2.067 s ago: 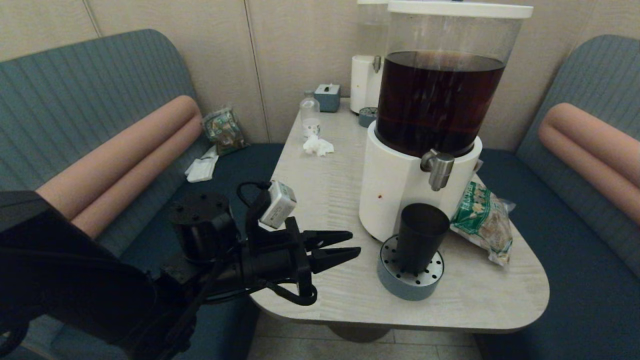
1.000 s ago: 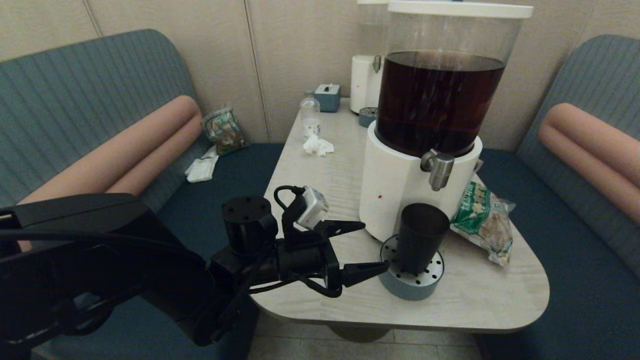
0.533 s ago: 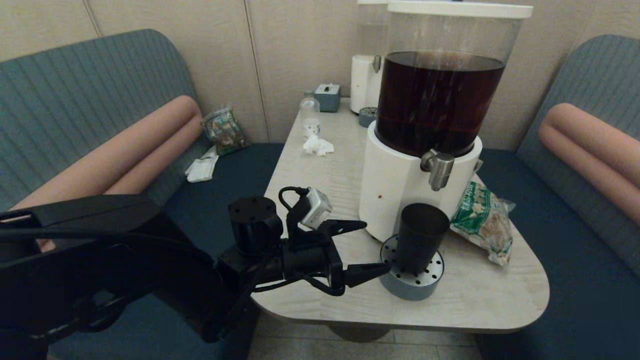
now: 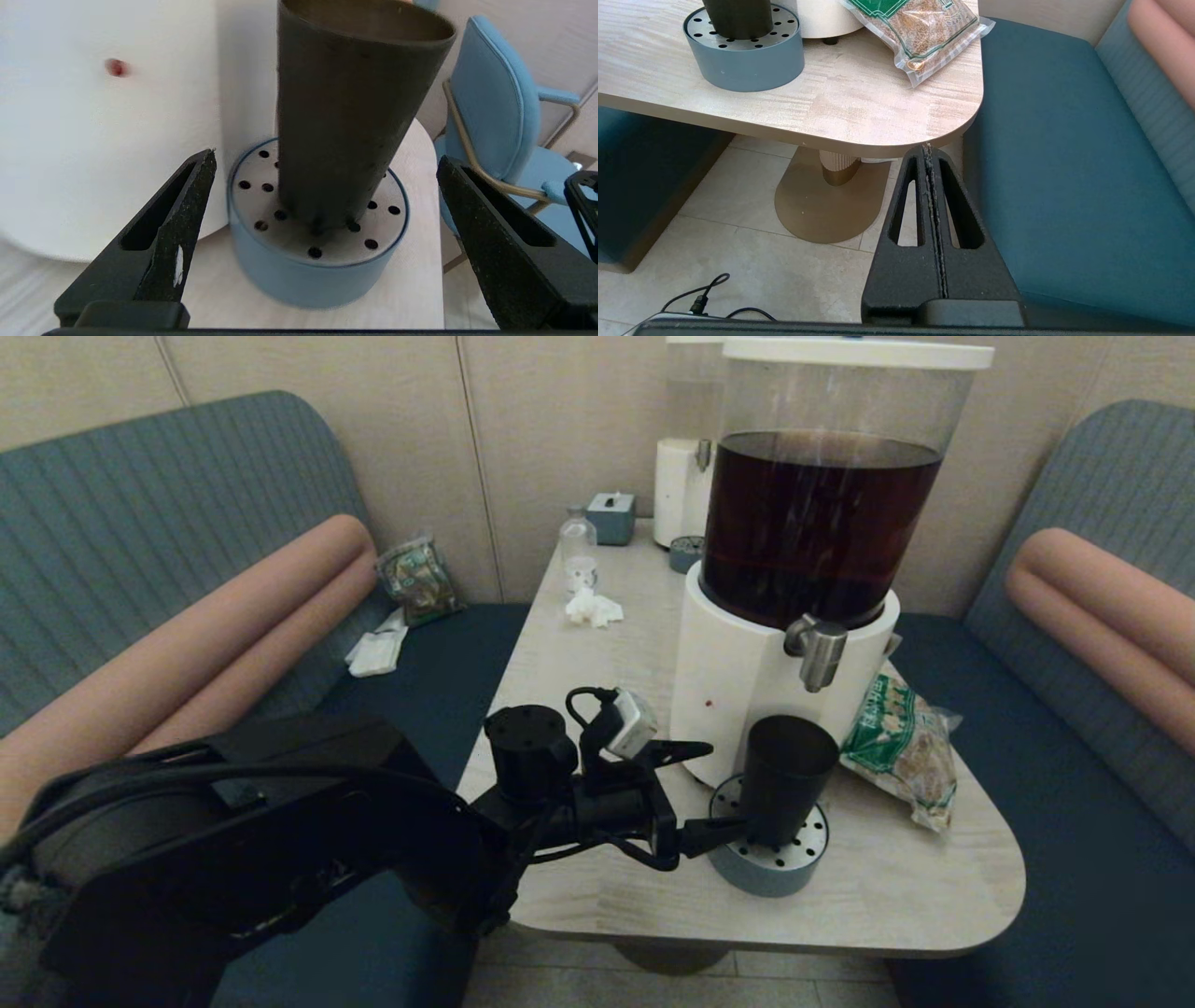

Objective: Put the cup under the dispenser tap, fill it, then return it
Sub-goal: Place the cup next to the water dispenser

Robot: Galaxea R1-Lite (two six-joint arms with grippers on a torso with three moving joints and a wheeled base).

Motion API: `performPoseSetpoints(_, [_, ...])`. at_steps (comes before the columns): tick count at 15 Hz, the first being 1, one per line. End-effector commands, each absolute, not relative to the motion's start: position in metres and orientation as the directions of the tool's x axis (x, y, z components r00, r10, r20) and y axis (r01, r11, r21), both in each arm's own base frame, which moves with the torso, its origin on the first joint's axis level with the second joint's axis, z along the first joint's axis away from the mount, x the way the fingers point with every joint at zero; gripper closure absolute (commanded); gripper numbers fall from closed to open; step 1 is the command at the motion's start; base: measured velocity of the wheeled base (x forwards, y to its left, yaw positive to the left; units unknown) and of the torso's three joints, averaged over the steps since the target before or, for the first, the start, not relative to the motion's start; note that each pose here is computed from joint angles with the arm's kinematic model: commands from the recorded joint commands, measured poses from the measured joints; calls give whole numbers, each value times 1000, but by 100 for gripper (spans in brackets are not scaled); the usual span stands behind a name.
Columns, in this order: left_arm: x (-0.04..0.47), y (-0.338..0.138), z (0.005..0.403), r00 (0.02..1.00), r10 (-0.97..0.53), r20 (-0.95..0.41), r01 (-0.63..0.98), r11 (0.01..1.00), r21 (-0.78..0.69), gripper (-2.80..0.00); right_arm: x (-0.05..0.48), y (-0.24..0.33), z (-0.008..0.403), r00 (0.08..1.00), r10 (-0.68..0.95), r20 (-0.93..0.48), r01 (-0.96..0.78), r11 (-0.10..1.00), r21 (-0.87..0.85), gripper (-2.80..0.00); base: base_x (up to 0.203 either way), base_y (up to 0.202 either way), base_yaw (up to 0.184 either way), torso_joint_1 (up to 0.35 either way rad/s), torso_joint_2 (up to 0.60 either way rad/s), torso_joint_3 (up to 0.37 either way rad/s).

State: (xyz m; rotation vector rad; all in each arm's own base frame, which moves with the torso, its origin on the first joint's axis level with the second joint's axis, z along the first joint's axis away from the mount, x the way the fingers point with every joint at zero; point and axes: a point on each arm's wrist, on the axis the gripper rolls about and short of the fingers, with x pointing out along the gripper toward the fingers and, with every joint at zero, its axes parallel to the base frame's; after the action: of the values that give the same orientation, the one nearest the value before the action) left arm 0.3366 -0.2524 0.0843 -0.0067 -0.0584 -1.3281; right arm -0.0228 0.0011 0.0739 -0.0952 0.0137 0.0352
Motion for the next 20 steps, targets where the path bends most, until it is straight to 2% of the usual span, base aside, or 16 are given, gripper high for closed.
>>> performPoseSetpoints(1, [340, -265, 76, 216, -975, 53, 975, 218, 33, -280, -23, 1, 74, 999, 35, -18, -37, 995, -96, 0, 0, 0, 0, 0, 0, 0])
performPoseSetpoints(5, [341, -274, 65, 203, -978, 44, 979, 204, 26, -280, -23, 1, 74, 999, 35, -18, -37, 995, -96, 0, 0, 0, 0, 0, 0, 0])
performPoseSetpoints(20, [342, -302, 67, 213, -972, 96, 975, 218, 46, -280, -23, 1, 74, 999, 35, -17, -37, 995, -96, 0, 0, 0, 0, 0, 0, 0])
